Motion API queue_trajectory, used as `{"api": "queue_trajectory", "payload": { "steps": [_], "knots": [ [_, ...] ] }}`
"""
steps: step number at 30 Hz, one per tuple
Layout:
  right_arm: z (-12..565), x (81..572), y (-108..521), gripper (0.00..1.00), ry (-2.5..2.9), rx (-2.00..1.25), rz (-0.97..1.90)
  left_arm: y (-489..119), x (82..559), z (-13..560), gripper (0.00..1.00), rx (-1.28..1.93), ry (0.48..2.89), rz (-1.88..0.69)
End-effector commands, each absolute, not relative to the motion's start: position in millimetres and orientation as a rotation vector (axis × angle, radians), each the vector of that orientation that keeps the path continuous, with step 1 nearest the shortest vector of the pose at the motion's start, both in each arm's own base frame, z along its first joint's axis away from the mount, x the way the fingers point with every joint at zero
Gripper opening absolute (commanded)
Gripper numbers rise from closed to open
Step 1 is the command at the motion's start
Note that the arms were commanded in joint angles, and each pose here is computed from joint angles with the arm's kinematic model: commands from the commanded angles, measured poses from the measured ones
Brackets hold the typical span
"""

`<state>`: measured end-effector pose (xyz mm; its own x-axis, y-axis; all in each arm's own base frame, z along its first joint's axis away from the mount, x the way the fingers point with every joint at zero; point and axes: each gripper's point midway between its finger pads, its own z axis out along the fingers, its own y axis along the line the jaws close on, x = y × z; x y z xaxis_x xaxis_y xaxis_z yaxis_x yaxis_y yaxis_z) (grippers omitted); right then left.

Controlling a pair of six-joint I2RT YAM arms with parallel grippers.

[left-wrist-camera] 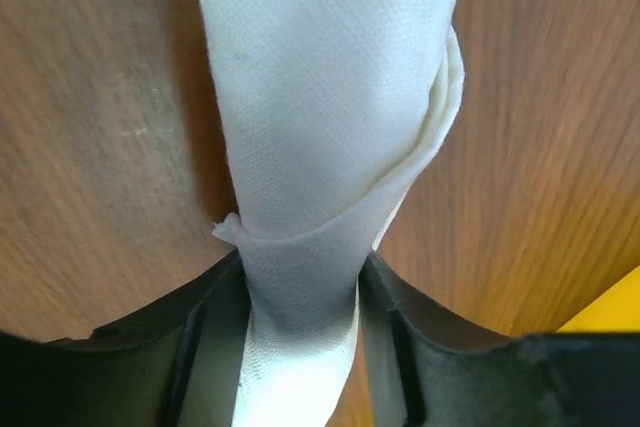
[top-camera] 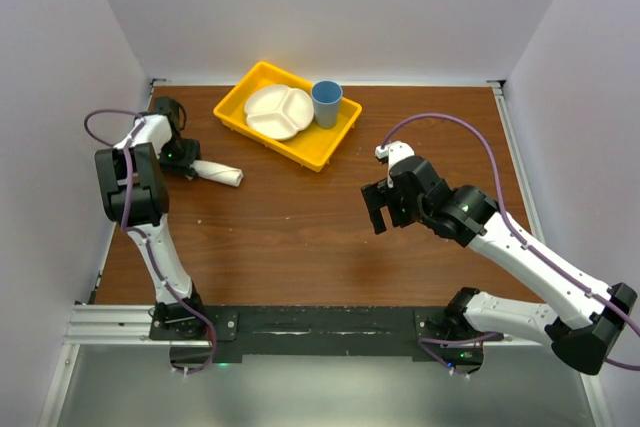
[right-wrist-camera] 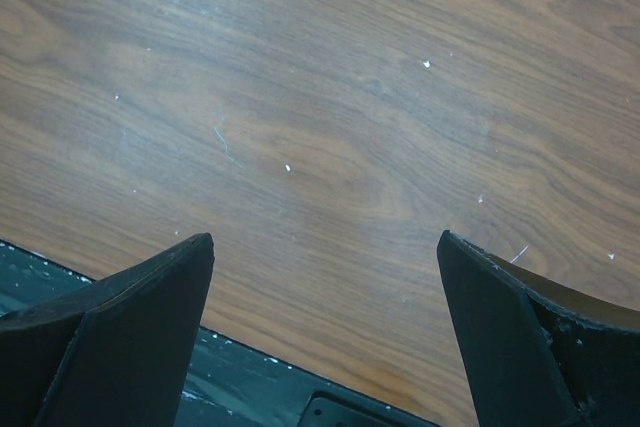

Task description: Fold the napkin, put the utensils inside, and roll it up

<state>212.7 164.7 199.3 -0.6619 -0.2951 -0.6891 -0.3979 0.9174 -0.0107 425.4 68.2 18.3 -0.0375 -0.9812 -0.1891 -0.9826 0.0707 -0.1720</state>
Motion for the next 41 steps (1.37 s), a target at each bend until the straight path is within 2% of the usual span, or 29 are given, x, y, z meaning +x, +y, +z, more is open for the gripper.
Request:
{"api": "queue_trajectory", "payload": {
  "steps": [1, 2, 4, 5, 7, 13, 20, 23, 24, 26, 30, 33, 36, 37, 38, 41],
  "knots": [
    [214, 216, 167, 0.98, 2.306, -0.47, 0.205, 82, 407, -11, 0.62, -2.054, 2.104, 0.176],
    [216, 216, 167, 0.98, 2.303, -0.467, 0.21, 82, 407, -8, 0.72, -2.053, 2.101, 0.176],
    [217, 216, 170, 0.98, 2.3, -0.467, 0.228, 80, 402, 2, 0.83, -2.053, 2.105, 0.179],
    [218, 216, 171, 0.98, 2.299, -0.464, 0.234, 80, 400, 6, 0.93, -2.052, 2.105, 0.184],
    [220, 216, 173, 0.98, 2.293, -0.465, 0.246, 78, 392, 17, 1.0, -2.036, 2.115, 0.171],
    [232, 219, 176, 0.98, 2.271, -0.441, 0.273, 46, 368, 66, 1.0, -1.859, 2.22, 0.015],
    [224, 218, 171, 0.98, 2.282, -0.36, 0.268, -58, 330, 135, 1.0, -1.396, 2.323, -0.296],
    [224, 214, 169, 0.98, 2.29, -0.326, 0.279, -101, 307, 161, 1.0, -1.223, 2.307, -0.401],
    [226, 214, 167, 0.98, 2.284, -0.307, 0.286, -115, 312, 183, 1.0, -1.11, 2.242, -0.489],
    [230, 210, 162, 0.98, 2.275, -0.247, 0.3, -156, 301, 197, 1.0, -0.894, 2.259, -0.578],
    [237, 205, 153, 0.98, 2.231, -0.109, 0.354, -216, 288, 217, 1.0, -0.419, 2.243, -0.535],
    [239, 201, 143, 0.98, 2.178, -0.013, 0.385, -261, 261, 223, 1.0, -0.173, 2.203, -0.641],
    [244, 195, 134, 0.98, 2.14, 0.04, 0.417, -285, 237, 230, 0.98, -0.081, 2.092, -0.879],
    [241, 192, 137, 0.98, 2.139, 0.018, 0.445, -284, 230, 214, 0.97, -0.063, 2.095, -0.908],
    [248, 188, 140, 0.98, 2.098, -0.011, 0.504, -286, 228, 235, 0.97, -0.07, 2.01, -0.994],
    [259, 183, 141, 0.98, 2.047, -0.029, 0.559, -281, 221, 248, 0.98, -0.029, 1.94, -1.031]
  ]
}}
